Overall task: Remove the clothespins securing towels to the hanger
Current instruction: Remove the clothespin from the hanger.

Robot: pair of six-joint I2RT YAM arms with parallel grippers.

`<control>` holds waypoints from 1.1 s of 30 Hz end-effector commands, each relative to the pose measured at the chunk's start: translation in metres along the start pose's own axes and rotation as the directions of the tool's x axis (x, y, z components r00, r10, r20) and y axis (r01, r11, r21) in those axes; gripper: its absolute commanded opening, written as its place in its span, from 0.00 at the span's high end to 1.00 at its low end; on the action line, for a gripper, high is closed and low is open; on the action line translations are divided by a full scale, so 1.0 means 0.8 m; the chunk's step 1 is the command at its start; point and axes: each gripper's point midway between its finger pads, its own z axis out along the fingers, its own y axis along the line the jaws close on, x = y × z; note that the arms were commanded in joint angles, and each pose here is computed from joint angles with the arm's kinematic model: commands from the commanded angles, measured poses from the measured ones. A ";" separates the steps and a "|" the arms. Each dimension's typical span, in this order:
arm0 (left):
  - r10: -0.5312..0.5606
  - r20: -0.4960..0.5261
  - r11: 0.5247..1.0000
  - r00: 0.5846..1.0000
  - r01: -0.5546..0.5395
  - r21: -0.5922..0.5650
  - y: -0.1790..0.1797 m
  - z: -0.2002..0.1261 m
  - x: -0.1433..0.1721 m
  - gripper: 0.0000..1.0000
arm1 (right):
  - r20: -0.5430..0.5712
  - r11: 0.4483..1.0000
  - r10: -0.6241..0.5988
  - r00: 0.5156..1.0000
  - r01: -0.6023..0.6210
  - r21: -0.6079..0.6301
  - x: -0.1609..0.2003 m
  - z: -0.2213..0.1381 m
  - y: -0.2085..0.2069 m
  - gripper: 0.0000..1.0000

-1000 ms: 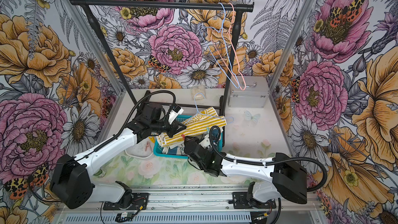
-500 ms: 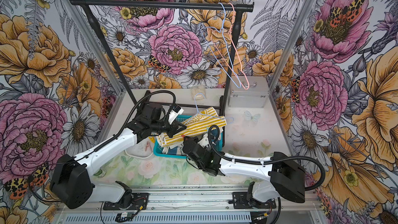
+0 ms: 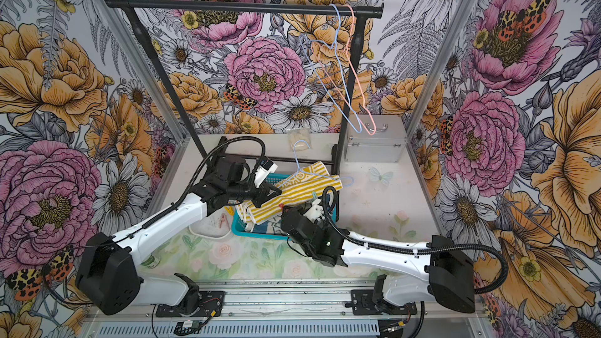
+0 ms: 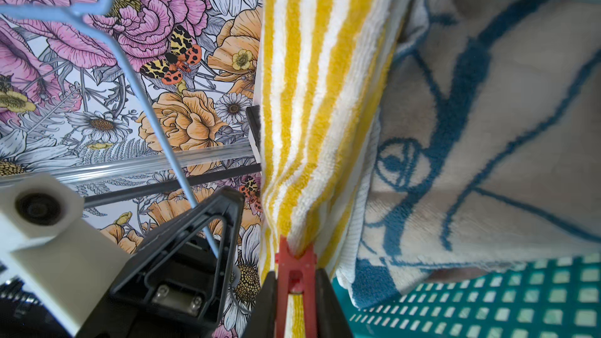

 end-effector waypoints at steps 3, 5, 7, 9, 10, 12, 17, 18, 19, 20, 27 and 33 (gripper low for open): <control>0.000 0.015 1.000 1.000 0.000 0.006 0.005 0.003 -0.006 1.00 | -0.023 0.992 -0.114 0.993 0.116 0.052 -0.006 -0.020 -0.010 1.00; -0.004 0.013 1.000 1.000 0.004 0.005 0.006 0.004 -0.006 1.00 | -0.032 0.988 -0.131 0.991 0.133 0.073 -0.010 -0.026 -0.015 1.00; -0.006 0.008 1.000 1.000 0.006 0.005 0.007 0.006 -0.005 1.00 | -0.032 0.983 -0.156 0.987 0.158 0.089 -0.017 -0.034 -0.018 1.00; -0.009 0.007 1.000 1.000 0.009 0.001 0.008 0.006 -0.005 1.00 | -0.039 0.978 -0.177 0.983 0.180 0.107 -0.023 -0.042 -0.021 1.00; -0.010 0.007 1.000 1.000 0.010 0.001 0.008 0.007 -0.005 1.00 | -0.045 0.974 -0.194 0.980 0.198 0.107 -0.024 -0.044 -0.020 1.00; -0.016 0.005 1.000 1.000 0.016 0.002 0.009 0.007 -0.005 1.00 | -0.056 0.964 -0.237 0.970 0.242 0.114 -0.026 -0.048 -0.014 1.00; -0.040 0.005 0.999 0.999 0.041 -0.014 0.013 0.008 -0.005 0.83 | -0.083 0.917 -0.375 0.923 0.382 0.116 -0.023 -0.047 0.016 1.00; -0.043 0.007 0.999 0.999 0.043 -0.021 0.013 0.006 -0.005 0.68 | -0.090 0.904 -0.406 0.909 0.414 0.109 -0.019 -0.046 0.027 1.00; -0.048 0.007 0.998 0.999 0.048 -0.029 0.013 0.003 -0.005 0.57 | -0.096 0.892 -0.433 0.896 0.442 0.100 -0.017 -0.045 0.035 1.00; -0.052 0.009 0.998 0.999 0.053 -0.043 0.014 0.000 -0.004 0.47 | -0.100 0.876 -0.465 0.879 0.474 0.093 -0.014 -0.045 0.045 1.00; -0.190 0.076 0.961 0.979 0.201 -0.191 0.038 -0.038 0.004 0.21 | -0.125 0.784 -0.608 0.784 0.618 0.062 0.004 -0.035 0.085 1.00; -0.335 0.242 0.840 0.910 0.406 -0.362 0.094 -0.119 0.010 0.13 | -0.176 0.726 -0.672 0.719 0.687 0.031 0.025 -0.015 0.103 1.00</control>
